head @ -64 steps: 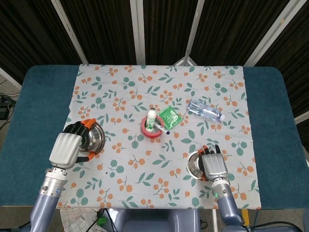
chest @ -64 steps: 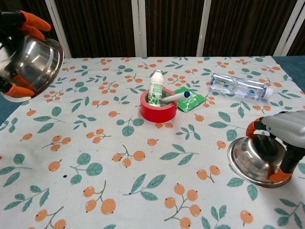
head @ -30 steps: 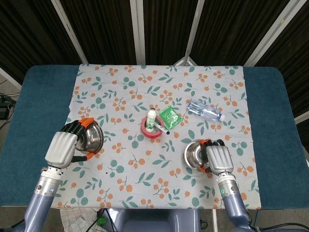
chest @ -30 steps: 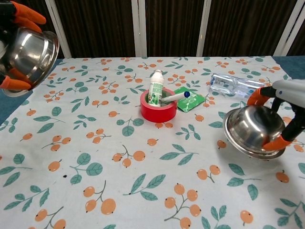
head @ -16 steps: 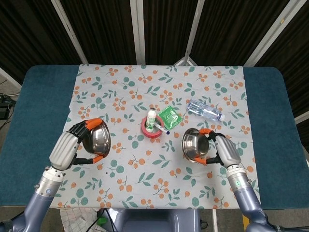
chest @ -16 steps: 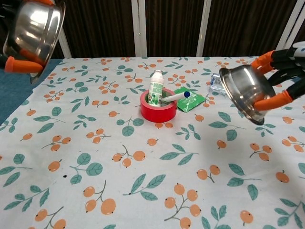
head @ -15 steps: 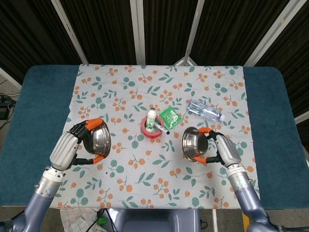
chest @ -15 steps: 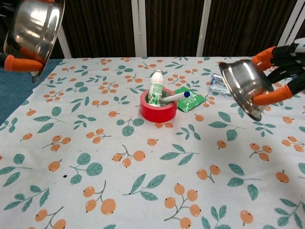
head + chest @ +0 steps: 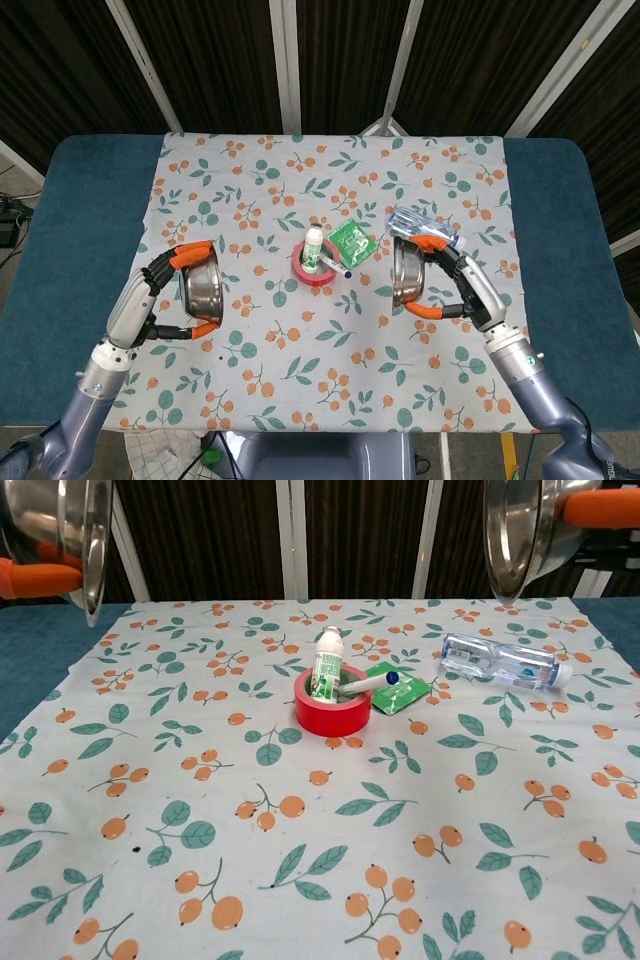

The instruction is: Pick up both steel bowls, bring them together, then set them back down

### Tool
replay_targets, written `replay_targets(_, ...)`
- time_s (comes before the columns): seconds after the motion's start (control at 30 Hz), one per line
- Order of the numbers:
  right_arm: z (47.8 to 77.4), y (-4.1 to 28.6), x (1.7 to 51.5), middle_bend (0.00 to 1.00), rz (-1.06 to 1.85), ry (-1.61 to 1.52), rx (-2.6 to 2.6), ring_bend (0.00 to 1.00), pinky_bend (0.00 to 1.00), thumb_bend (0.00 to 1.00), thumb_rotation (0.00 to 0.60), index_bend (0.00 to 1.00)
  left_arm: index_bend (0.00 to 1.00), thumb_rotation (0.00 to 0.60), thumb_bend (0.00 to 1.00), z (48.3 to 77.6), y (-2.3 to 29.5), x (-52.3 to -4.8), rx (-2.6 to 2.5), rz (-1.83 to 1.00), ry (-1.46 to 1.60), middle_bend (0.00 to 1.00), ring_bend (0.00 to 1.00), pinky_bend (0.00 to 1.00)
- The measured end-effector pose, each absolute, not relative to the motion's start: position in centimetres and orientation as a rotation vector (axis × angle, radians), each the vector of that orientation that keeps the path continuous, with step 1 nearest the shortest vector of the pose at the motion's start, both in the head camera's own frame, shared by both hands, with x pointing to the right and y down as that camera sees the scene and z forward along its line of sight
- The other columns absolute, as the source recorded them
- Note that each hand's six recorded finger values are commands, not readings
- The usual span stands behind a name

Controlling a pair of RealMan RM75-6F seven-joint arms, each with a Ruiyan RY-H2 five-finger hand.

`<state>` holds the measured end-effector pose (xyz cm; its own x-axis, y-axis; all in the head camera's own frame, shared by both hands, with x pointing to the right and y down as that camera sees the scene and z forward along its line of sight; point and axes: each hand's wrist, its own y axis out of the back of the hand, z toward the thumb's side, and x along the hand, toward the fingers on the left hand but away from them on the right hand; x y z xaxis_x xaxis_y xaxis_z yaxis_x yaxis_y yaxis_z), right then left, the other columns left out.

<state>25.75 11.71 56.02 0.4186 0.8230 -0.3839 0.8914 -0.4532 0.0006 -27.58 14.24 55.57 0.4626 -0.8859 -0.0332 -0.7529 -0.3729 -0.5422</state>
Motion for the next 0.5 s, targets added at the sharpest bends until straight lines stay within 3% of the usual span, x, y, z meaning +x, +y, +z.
replay_targets(0.5, 55.7, 13.1, 21.4, 0.37, -0.374, 1.401, 2.595, 0.5, 0.17, 0.15, 0.6, 0.58, 0.2, 0.6, 0.0, 56.2, 15.0, -24.1, -2.28, -0.152, 1.398, 0.2, 0.2, 0.38)
